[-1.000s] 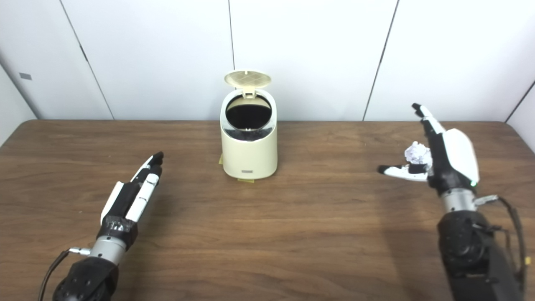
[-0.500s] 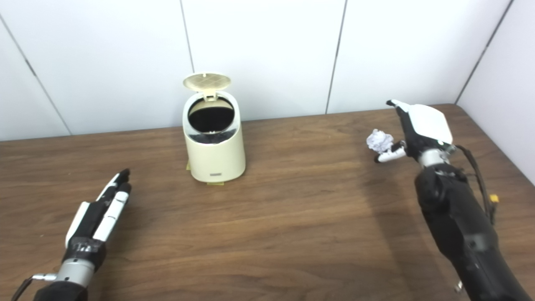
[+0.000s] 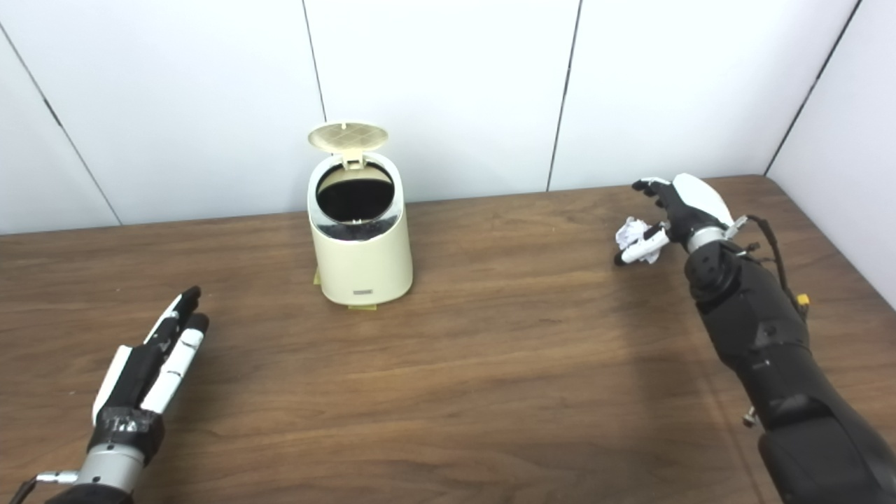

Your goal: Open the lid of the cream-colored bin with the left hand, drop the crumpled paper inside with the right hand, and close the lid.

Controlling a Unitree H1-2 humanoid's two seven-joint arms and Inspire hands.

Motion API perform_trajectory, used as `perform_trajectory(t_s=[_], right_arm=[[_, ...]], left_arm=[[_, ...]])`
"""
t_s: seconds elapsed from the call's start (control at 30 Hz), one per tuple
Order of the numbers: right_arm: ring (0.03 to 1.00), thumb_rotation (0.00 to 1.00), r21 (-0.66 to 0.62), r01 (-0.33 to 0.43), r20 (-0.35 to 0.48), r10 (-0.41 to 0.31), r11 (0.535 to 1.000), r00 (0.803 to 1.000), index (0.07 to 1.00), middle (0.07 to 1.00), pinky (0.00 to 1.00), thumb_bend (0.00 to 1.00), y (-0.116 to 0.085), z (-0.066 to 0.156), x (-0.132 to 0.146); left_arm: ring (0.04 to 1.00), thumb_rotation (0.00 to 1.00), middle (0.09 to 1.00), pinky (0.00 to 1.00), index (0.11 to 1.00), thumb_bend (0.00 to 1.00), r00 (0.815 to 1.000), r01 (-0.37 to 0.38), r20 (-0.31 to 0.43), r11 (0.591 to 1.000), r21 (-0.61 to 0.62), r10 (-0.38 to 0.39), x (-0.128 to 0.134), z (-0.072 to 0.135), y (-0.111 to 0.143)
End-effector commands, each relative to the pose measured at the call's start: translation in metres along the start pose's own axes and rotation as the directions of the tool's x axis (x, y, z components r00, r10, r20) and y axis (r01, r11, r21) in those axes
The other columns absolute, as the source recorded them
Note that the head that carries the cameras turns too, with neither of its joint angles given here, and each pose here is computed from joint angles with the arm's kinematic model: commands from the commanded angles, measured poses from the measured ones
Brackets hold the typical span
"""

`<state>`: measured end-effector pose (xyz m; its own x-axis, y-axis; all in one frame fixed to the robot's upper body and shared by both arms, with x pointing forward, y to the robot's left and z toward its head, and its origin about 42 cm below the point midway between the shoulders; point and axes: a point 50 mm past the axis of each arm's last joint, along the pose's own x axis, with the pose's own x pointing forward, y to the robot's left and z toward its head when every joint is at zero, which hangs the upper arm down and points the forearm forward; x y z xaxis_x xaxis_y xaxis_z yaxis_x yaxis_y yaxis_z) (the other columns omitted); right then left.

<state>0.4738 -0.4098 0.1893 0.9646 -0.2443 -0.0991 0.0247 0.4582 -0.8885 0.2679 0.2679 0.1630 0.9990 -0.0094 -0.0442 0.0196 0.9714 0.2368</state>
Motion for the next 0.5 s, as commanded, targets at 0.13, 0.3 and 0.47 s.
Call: perform_trajectory(t_s=[0.13,0.3,0.47], right_arm=[[0.792,0.07,-0.012,0.078,0.057,-0.077,0.997,0.995,0.815,0.832,0.69,0.88,-0.019,0.022,0.014],[0.750,0.06,-0.028,0.077,0.077,-0.075,0.997,0.994,0.777,0.801,0.65,0.86,-0.020,0.023,0.010],[0.647,0.04,-0.045,0.064,0.082,-0.060,0.997,0.995,0.709,0.701,0.58,0.84,-0.023,0.024,0.008]], left_arm=[[0.967,0.71,0.972,1.00,1.000,0.56,0.998,-0.008,0.070,1.000,0.016,0.007,0.003,0.015,0.012],[0.956,0.71,0.972,1.00,1.000,0.57,0.997,-0.006,0.075,1.000,0.028,0.004,0.009,0.019,0.014],[0.961,0.70,0.964,1.00,1.000,0.60,0.997,-0.006,0.081,1.000,-0.002,0.006,0.014,0.024,0.014]])
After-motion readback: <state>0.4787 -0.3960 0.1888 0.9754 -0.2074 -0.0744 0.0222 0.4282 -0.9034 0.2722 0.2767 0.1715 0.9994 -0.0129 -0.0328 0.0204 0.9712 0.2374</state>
